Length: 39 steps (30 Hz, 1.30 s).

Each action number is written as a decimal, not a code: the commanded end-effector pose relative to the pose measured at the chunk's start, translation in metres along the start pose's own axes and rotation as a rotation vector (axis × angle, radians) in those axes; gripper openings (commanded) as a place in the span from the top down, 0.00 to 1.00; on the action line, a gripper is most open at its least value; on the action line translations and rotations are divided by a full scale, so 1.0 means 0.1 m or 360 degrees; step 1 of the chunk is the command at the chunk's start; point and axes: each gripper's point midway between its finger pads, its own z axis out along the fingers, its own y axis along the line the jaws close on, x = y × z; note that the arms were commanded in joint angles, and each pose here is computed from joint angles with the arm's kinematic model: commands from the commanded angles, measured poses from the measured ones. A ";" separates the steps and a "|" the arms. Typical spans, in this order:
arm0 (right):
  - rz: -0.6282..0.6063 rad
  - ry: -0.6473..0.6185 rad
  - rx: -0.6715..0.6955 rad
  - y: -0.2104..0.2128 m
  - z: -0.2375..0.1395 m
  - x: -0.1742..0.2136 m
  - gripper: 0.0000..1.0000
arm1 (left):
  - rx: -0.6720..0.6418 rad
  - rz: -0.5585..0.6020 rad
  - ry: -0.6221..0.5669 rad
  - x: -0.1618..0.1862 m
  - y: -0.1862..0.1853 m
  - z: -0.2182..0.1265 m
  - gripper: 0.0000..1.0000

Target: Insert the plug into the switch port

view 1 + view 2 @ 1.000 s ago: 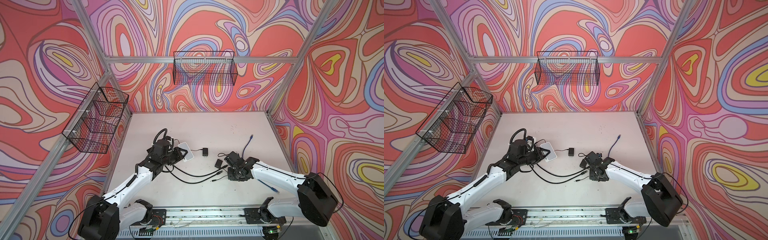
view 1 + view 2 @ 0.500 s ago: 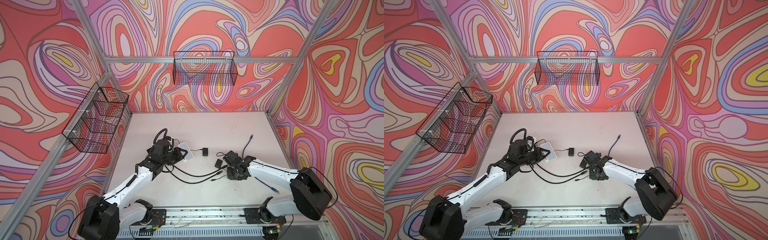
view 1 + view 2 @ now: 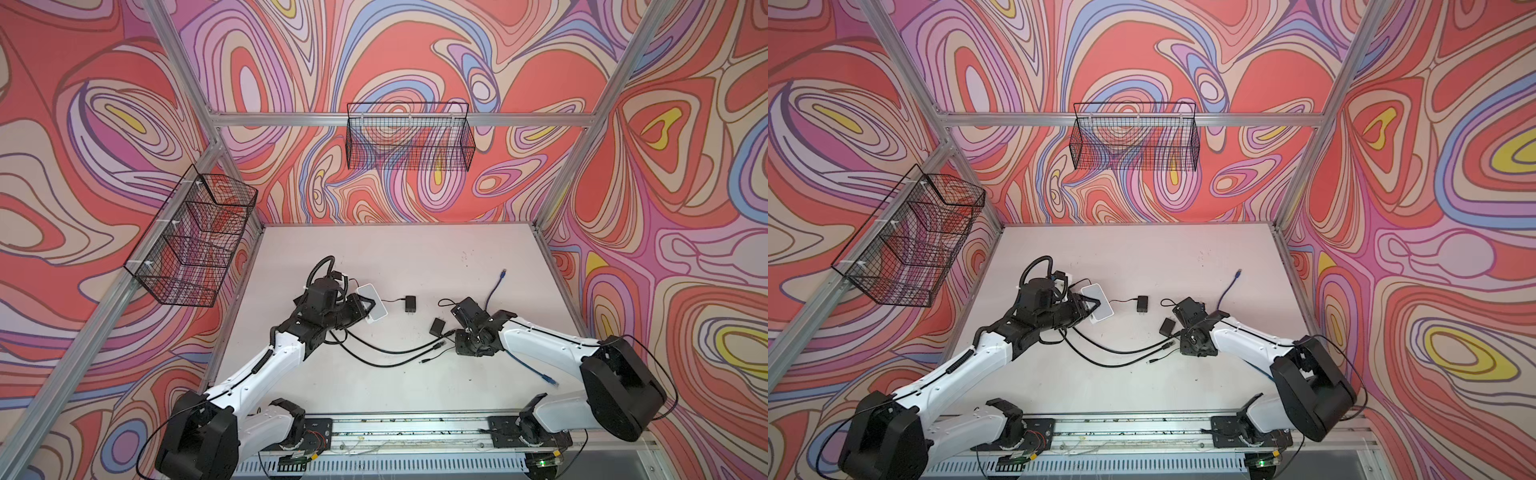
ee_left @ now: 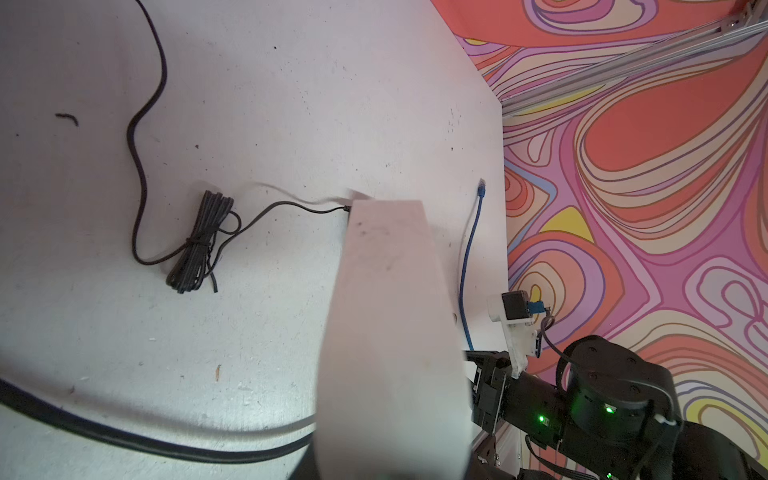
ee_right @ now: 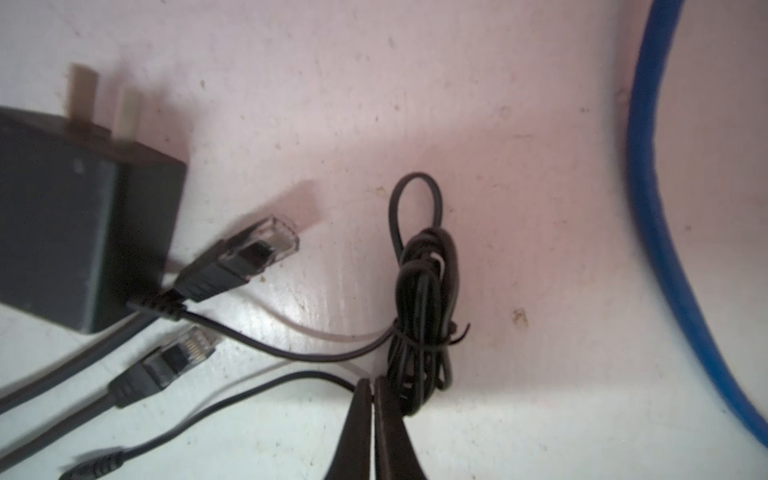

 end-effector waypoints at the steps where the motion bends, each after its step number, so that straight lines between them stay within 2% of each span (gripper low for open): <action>1: -0.0053 -0.0028 -0.0117 0.11 -0.08 -0.03 0.81 | 0.0045 0.0038 -0.0049 -0.11 -0.14 -0.06 0.92; 3: -0.0089 -0.0048 -0.0175 0.19 -0.14 -0.07 0.76 | 0.0049 0.0035 -0.0053 -0.11 -0.14 -0.07 0.91; 8: -0.0219 0.0018 -0.0215 0.37 -0.13 -0.05 0.72 | 0.0049 0.0041 -0.0058 -0.11 -0.15 -0.09 0.91; 14: -0.0608 0.0103 -0.0076 0.67 -0.16 0.05 0.72 | 0.0042 0.0053 -0.0064 -0.12 -0.18 -0.14 0.91; 21: -0.0998 0.0115 -0.0259 1.10 -0.29 0.14 0.74 | 0.0016 0.0053 -0.0069 -0.12 -0.15 -0.16 0.91; 29: -0.1224 0.0230 -0.0231 1.27 -0.15 0.29 0.76 | 0.0012 0.0032 -0.0085 -0.11 -0.13 -0.19 0.91; 39: -0.1282 0.0271 -0.0225 1.36 -0.02 0.46 0.76 | -0.0004 0.0037 -0.0099 -0.15 -0.14 -0.24 0.91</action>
